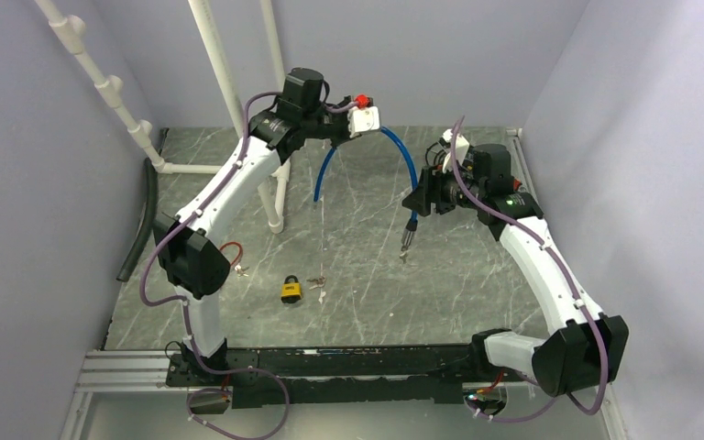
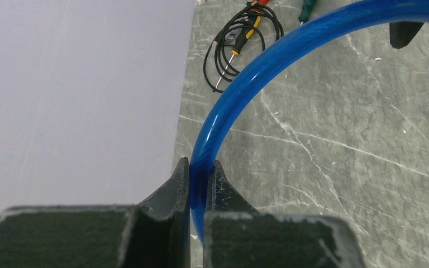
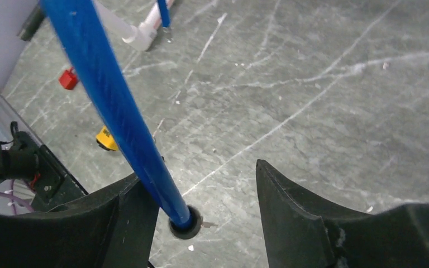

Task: Lock with the key
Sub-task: Pick up the lock from the center of the board.

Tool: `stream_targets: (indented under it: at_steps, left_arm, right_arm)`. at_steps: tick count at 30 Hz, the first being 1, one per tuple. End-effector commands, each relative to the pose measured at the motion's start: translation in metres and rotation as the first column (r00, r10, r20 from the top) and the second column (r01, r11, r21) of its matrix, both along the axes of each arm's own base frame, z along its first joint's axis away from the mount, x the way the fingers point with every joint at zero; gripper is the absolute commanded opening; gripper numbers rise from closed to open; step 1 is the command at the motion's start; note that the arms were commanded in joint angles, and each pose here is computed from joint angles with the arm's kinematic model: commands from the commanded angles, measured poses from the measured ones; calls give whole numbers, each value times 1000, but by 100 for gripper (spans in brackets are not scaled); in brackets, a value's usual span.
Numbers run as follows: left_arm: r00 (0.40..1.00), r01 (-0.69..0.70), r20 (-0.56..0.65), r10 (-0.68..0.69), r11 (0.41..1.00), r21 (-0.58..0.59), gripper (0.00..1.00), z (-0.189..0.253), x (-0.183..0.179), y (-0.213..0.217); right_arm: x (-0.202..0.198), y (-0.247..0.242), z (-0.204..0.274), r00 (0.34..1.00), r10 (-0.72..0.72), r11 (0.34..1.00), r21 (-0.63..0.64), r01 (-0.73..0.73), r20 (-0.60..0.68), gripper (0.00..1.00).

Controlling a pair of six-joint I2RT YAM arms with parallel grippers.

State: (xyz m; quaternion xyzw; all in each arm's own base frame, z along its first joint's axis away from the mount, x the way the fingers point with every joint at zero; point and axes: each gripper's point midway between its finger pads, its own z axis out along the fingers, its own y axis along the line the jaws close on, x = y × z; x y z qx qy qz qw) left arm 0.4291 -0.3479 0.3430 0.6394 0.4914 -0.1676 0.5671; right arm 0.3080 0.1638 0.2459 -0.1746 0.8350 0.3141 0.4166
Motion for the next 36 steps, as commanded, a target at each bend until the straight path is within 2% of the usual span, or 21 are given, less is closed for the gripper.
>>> stream_targets:
  at_steps: [1,6,9,13,14,15,18,22,28,36]
  left_arm:
    - [997,-2,74,5,999,-36,0,40,-6,-1]
    - [997,-19,79,21,999,-30,0,42,-3,-3]
    - [997,-33,67,35,999,-22,0,39,0,-4]
    - [997,-32,64,33,999,-22,0,39,-1,-6]
    - [998,-32,61,34,999,-23,0,38,-1,-6]
    - [998,-30,50,31,999,-26,0,38,-2,-6]
    - [999,-33,-6,33,998,-46,0,38,-7,-7]
    - [987,-57,-153,46,996,-71,2,33,-18,-6]
    - [933,-50,-361,1,991,-126,9,19,-46,-9]
    - [836,-108,-546,-45,963,-245,11,26,-45,-10]
  right_arm:
    - [11,-7,-10,998,-70,997,-31,70,0,59]
    - [15,-11,-16,993,-119,992,-39,118,-24,36]
    - [15,-14,-22,990,-139,989,-53,137,-40,34]
    - [18,-15,-21,988,-153,987,-52,151,-33,22]
    - [19,-15,-20,988,-150,988,-49,148,-27,13]
    - [20,-14,-17,990,-138,990,-45,137,-19,0]
    - [18,-6,-1,998,-48,999,-13,49,32,0]
    - [13,-8,40,984,103,985,119,-121,147,0]
    - [9,-28,105,932,155,932,264,-247,326,0]
    - [-15,-21,149,860,284,864,276,-422,423,0]
